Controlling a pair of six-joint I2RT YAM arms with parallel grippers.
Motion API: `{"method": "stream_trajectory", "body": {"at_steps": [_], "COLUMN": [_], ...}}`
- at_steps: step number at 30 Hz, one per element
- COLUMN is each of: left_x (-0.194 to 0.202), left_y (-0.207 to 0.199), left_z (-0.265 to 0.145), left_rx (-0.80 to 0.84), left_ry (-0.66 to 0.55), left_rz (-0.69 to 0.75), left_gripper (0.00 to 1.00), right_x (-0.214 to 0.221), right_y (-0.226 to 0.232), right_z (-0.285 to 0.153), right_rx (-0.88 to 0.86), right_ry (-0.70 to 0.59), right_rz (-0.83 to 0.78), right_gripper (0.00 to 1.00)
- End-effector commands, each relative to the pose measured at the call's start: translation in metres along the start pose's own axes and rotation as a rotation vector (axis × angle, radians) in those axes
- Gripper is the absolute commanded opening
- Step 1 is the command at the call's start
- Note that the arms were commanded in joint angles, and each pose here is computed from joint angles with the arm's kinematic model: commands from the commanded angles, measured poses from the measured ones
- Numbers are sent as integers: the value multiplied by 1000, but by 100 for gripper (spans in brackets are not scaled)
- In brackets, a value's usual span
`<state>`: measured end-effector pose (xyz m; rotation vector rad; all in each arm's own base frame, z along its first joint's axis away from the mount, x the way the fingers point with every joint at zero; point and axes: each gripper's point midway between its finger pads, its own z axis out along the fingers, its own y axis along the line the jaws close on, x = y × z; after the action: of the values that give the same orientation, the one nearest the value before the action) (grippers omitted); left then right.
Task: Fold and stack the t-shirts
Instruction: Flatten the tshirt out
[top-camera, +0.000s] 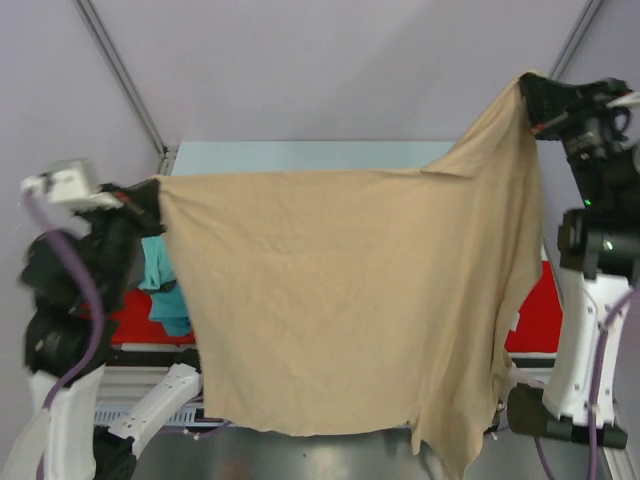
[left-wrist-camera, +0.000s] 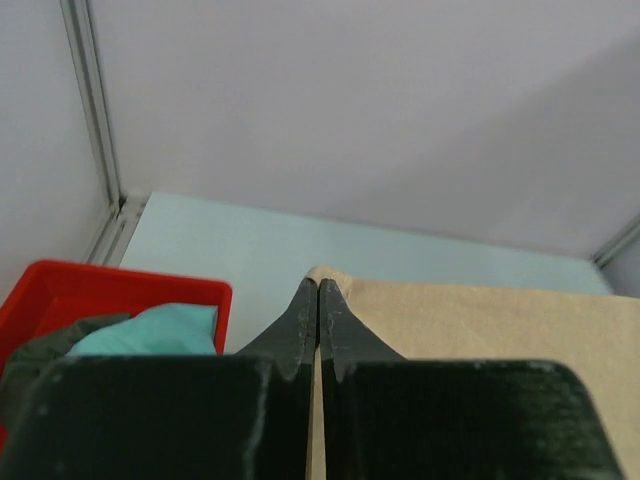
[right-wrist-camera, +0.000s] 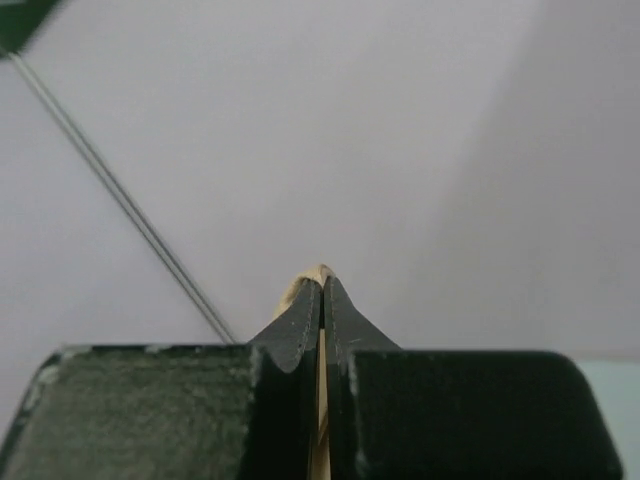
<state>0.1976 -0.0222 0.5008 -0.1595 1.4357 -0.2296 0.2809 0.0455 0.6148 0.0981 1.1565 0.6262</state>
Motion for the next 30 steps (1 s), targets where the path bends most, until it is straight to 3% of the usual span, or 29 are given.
{"method": "stream_trajectory", "body": {"at_steps": [1,2,5,9,11,12,13,18,19,20,25,30], "left_x": [48,71,140,217,236,264,273,317,320,316,348,352], "left_y": [5,9,23,44,59,68,71,85,87,85,93,87], "left_z": [56,71,107,152,168,181,188,230,235,244,271,283], "left_rx": [-76,-103,-165,-185,-229,-254,-260,-288,-292,-286,-291,-257], "left_ry": [64,88,215,363,411,478,499,614,621,608,678,686], "left_rz": [69,88,146,118,121,137,145,196,199,197,225,211], "left_gripper": [0,0,0,0,0,0,0,0,0,0,0,0], "right_x": [46,80,128,211,240,238,273,332,324,350,377,390], "right_y": [-48,-75,-108,-175,-198,-198,-222,-251,-247,-263,-284,-294], "right_z": [36,46,63,98,110,123,129,165,179,181,200,203], "right_rx": [25,59,86,141,154,136,163,149,126,149,166,187], "right_ry": [58,112,175,298,345,337,391,459,438,474,508,542], "right_rz": [0,30,48,80,96,91,117,158,143,154,148,158], "right_gripper": [0,0,0,0,0,0,0,0,0,0,0,0]}}
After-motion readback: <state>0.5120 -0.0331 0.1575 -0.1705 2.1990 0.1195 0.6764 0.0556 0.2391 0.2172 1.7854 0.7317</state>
